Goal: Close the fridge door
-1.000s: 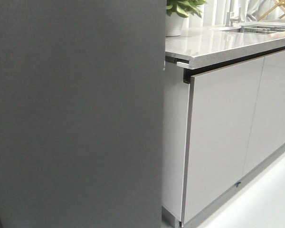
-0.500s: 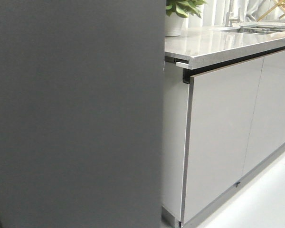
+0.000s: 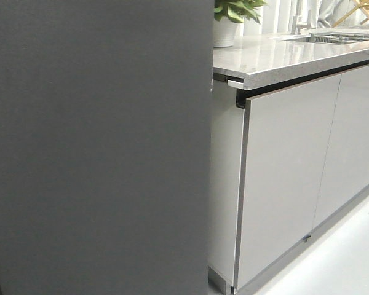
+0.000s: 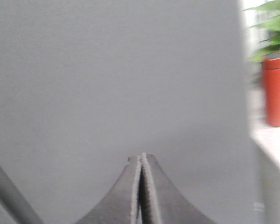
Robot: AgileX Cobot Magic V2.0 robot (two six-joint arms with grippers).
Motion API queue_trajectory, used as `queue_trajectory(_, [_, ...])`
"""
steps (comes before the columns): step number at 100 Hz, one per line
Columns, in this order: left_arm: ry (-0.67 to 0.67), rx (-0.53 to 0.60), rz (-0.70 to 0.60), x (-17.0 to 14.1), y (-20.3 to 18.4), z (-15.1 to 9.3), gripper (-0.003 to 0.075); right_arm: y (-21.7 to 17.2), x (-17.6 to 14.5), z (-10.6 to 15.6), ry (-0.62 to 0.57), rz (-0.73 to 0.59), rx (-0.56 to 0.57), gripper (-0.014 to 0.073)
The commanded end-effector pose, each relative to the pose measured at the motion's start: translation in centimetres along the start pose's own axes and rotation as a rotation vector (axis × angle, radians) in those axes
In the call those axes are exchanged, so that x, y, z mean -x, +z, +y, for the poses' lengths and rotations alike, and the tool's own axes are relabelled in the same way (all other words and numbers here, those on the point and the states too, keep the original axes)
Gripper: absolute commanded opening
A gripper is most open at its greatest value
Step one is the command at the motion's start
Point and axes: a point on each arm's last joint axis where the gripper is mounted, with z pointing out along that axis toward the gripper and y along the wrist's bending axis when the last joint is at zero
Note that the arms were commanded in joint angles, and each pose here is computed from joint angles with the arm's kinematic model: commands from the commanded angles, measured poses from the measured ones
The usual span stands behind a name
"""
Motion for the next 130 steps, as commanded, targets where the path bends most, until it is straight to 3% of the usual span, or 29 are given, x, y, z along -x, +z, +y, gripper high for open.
queue_trajectory(1, [-0.009, -0.004, -0.058, -0.4, -0.2, 0.0, -0.002, -4.0, 2.2, 0.5, -0.029, -0.126, -0.054, -0.0046])
queue_trajectory(18, [-0.009, -0.004, -0.058, -0.4, -0.2, 0.0, -0.002, -7.9, 1.2, -0.5, -0.054, -0.129, -0.224, -0.0046])
queue_trajectory(44, [-0.009, -0.004, -0.058, -0.4, -0.2, 0.0, -0.002, -12.7, -3.5, -0.9, -0.124, -0.161, -0.343, -0.0046])
queue_trajectory(77, [-0.009, -0.004, -0.058, -0.4, -0.2, 0.0, -0.002, -18.3, -15.1, -3.0, -0.111, -0.148, -0.54, -0.0046])
queue_trajectory(103, [-0.009, -0.004, -0.058, -0.4, -0.2, 0.0, -0.002, -20.1, -24.7, -4.3, -0.132, -0.111, -0.567, -0.0046])
queue_trajectory(130, [-0.009, -0.004, -0.058, -0.4, -0.2, 0.0, -0.002, -20.1, -29.1, -5.4, -0.186, -0.13, -0.567, -0.0046])
